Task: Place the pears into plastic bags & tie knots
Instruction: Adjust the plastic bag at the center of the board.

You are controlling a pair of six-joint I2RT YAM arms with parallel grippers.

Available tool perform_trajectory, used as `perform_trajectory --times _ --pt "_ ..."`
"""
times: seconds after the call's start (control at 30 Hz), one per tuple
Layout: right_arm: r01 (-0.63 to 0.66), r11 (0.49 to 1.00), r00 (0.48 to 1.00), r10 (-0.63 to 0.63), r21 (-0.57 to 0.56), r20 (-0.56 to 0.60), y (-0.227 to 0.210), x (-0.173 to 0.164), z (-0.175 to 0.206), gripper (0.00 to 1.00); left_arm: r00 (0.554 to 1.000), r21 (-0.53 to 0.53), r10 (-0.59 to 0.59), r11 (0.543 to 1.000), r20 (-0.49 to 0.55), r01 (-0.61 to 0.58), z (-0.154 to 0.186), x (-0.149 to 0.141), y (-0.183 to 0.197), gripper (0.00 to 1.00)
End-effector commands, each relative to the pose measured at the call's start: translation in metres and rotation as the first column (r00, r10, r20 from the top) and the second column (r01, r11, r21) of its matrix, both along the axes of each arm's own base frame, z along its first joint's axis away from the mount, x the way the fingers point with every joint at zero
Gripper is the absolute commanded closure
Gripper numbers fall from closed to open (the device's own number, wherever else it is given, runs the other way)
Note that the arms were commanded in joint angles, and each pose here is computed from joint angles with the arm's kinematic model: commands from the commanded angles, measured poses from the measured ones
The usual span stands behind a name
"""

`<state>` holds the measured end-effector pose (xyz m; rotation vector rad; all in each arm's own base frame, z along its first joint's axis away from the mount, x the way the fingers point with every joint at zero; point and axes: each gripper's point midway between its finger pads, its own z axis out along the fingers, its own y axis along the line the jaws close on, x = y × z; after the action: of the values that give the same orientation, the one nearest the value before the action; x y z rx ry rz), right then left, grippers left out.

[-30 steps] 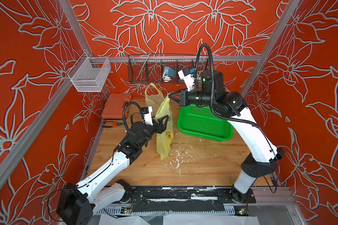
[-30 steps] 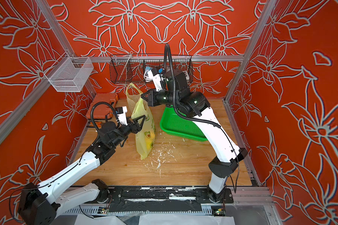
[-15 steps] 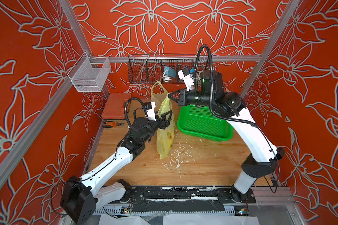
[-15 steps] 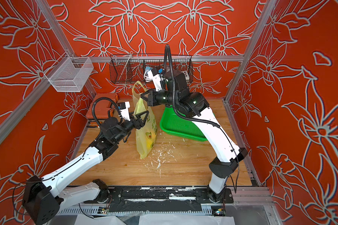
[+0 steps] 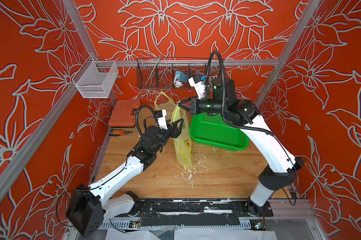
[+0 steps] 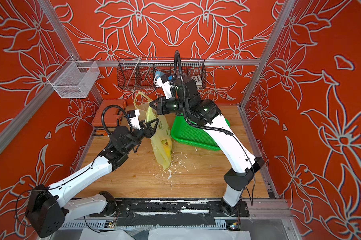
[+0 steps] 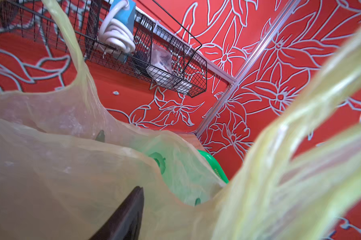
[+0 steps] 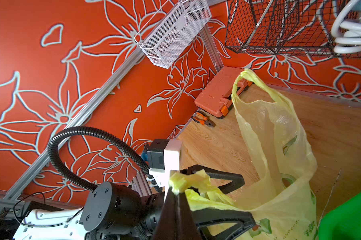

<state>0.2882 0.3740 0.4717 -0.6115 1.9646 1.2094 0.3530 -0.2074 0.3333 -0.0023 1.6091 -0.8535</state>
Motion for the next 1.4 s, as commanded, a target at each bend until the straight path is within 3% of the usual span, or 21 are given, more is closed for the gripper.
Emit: perform_trajectory --times 0.0,0.03,0.07,0.1,0.17,0.3,0.4,0.5,0.63,0.83,1.03,1.27,1.33,1.37 --pt "-0.014 0.998 0.999 0.012 0.059 0.036 -0.008 -0.011 0.024 1.0 0.999 -0.016 -0.01 1.0 0.048 0.011 0.017 0.002 -0.004 0.66" --pt "-0.014 0.998 0.999 0.011 0.06 0.04 -0.009 -0.011 0.026 1.0 0.999 -0.015 -0.018 1.0 0.043 0.018 0.016 0.001 -0.005 0.76" --pt "-0.005 0.998 0.999 0.002 0.058 0.047 -0.011 -0.011 0.028 0.92 0.999 -0.01 -0.024 1.0 0.038 0.024 0.015 0.0 -0.006 0.87" --pt "0.012 0.998 0.998 -0.015 0.054 0.057 -0.014 -0.01 0.029 0.75 0.999 -0.005 -0.026 1.0 0.035 0.026 0.015 -0.001 -0.005 0.99" --pt "0.091 0.995 0.993 -0.093 0.038 0.073 -0.03 0.002 0.026 0.44 0.999 0.02 -0.036 0.999 0.04 0.036 0.018 -0.008 -0.003 1.0" --pt "0.238 0.97 0.97 -0.24 0.05 0.024 -0.075 0.04 0.004 0.32 0.99 0.063 -0.127 0.99 0.064 0.123 0.026 -0.033 0.0 1.0" --pt "0.242 0.97 0.97 -0.243 0.025 0.022 -0.088 0.062 -0.023 0.27 0.979 0.054 -0.191 0.981 0.071 0.187 0.026 -0.055 0.005 1.0" --pt "0.157 0.986 0.984 -0.15 -0.065 0.096 -0.077 0.07 -0.053 0.24 0.969 0.037 -0.242 0.97 0.049 0.24 0.014 -0.068 0.003 1.0" --pt "0.051 0.993 0.99 -0.037 -0.103 0.133 -0.055 0.08 -0.091 0.22 0.961 0.017 -0.278 0.961 0.018 0.277 0.0 -0.074 0.0 1.0" --pt "-0.032 0.989 0.978 0.06 -0.143 0.201 -0.025 0.08 -0.112 0.2 0.951 0.018 -0.309 0.951 -0.013 0.309 -0.014 -0.078 -0.004 1.0" --pt "-0.018 0.977 0.969 0.069 -0.214 0.236 -0.005 0.097 -0.128 0.18 0.947 0.015 -0.321 0.947 -0.022 0.322 -0.017 -0.08 -0.005 1.0" --pt "0.006 0.977 0.972 0.045 -0.214 0.232 0.023 0.133 -0.14 0.18 0.941 0.013 -0.338 0.941 -0.024 0.338 -0.017 -0.083 -0.007 1.0" --pt "0.027 0.98 0.973 0.02 -0.198 0.231 0.031 0.148 -0.138 0.26 0.939 0.015 -0.344 0.939 -0.032 0.344 -0.02 -0.083 -0.008 1.0" --pt "0.039 0.981 0.973 0.007 -0.191 0.232 0.032 0.152 -0.134 0.41 0.94 0.015 -0.34 0.94 -0.037 0.341 -0.021 -0.083 -0.007 1.0"
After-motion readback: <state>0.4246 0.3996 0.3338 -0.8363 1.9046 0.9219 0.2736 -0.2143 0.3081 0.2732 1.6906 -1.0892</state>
